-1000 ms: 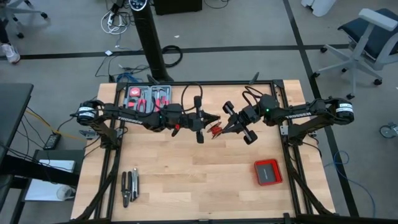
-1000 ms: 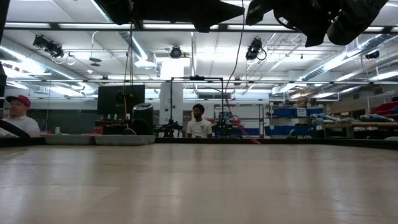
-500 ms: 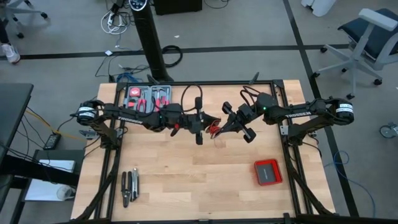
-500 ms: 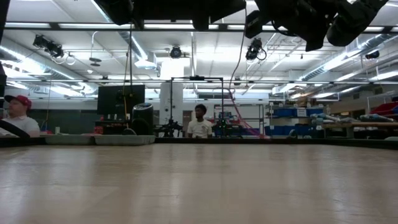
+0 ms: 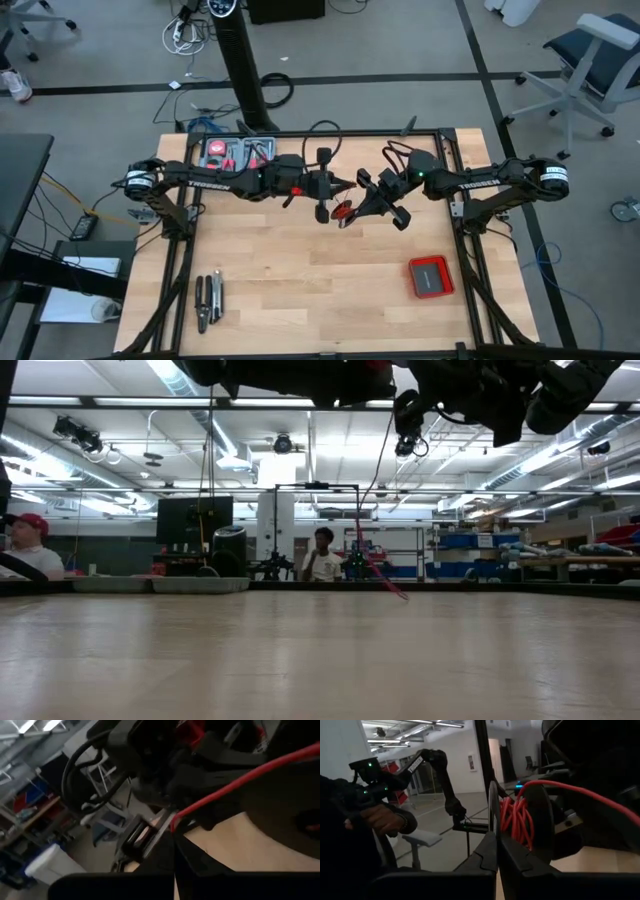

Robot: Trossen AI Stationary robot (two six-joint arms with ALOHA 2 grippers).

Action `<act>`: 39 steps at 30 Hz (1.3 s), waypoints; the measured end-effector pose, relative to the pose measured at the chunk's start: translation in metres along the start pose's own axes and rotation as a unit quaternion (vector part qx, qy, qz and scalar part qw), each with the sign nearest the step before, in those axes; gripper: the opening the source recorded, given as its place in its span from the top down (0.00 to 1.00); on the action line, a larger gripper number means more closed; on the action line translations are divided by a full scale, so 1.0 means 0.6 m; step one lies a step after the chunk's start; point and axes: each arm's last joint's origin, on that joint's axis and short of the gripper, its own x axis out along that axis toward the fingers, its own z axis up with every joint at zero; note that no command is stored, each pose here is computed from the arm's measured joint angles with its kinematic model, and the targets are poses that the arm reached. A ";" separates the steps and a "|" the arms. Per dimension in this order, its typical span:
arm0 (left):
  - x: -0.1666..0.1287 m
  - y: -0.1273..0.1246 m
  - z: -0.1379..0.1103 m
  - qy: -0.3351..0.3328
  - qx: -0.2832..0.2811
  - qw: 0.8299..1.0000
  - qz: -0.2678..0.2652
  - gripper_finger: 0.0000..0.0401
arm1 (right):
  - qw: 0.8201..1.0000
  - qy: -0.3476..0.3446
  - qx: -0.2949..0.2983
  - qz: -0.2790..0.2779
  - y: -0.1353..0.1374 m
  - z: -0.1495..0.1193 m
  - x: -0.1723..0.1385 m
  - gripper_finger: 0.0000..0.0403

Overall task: Coil cords
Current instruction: Coil the red wire onto the spool

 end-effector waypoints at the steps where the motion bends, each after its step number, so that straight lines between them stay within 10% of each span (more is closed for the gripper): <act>1: 0.000 0.002 0.001 0.001 -0.007 1.000 -0.002 1.00 | 1.000 0.000 -0.002 0.000 0.000 0.000 0.000 1.00; 27: -0.003 -0.031 -0.007 0.049 -0.134 0.984 -0.105 1.00 | 0.990 -0.069 -0.121 -0.010 0.002 0.028 -0.007 1.00; 39: -0.012 -0.043 -0.019 0.112 -0.174 0.970 -0.131 1.00 | 0.994 -0.022 -0.088 -0.062 -0.029 0.015 -0.031 1.00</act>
